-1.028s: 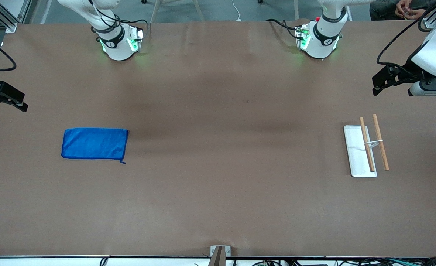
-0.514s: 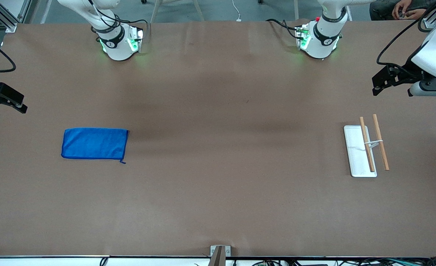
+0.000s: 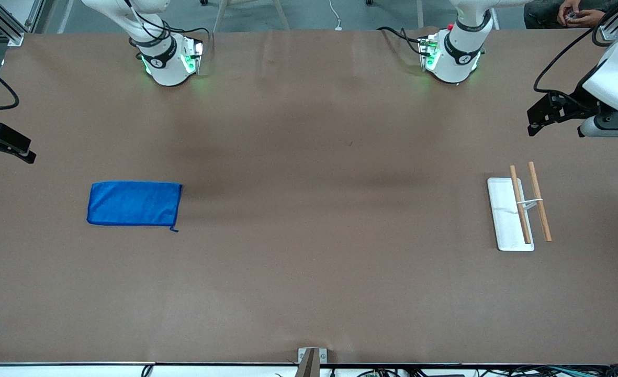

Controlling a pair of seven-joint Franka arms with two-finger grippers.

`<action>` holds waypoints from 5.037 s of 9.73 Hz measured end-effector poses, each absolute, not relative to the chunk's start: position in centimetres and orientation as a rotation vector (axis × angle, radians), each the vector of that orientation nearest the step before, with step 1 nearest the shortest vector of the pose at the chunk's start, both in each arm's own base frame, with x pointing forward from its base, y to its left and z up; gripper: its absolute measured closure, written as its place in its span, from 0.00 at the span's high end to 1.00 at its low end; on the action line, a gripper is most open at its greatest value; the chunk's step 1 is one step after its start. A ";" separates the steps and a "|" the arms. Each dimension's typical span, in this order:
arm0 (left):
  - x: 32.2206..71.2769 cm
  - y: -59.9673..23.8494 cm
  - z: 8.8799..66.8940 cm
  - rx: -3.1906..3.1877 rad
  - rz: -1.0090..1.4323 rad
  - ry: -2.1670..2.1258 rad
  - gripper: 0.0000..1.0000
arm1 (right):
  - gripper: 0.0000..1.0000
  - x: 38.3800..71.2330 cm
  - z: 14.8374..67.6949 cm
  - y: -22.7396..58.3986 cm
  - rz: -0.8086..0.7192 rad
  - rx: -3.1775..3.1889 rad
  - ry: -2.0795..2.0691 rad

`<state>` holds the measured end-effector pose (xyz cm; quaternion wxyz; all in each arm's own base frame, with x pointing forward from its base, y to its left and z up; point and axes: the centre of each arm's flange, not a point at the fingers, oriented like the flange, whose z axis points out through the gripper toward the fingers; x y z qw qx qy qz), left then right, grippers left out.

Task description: Right arm passes towel to left arm to hang

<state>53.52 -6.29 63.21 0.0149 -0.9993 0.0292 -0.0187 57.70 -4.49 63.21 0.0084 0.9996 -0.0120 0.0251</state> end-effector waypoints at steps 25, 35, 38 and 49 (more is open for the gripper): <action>53.9 -6.5 63.1 -3.112 -0.057 0.099 1.00 | 0.86 53.9 17.5 -15.2 -0.008 3.130 -0.215; 53.9 -6.5 63.1 -3.112 -0.057 0.099 1.00 | 0.07 54.1 17.7 -14.6 -0.033 3.140 -0.143; 53.9 -6.6 63.1 -3.112 -0.057 0.100 1.00 | 0.07 55.1 20.7 -14.0 -0.060 3.148 -0.121; 54.6 -9.0 64.7 -3.295 -0.093 0.120 1.00 | 0.07 59.5 55.4 19.6 -0.149 3.543 -0.510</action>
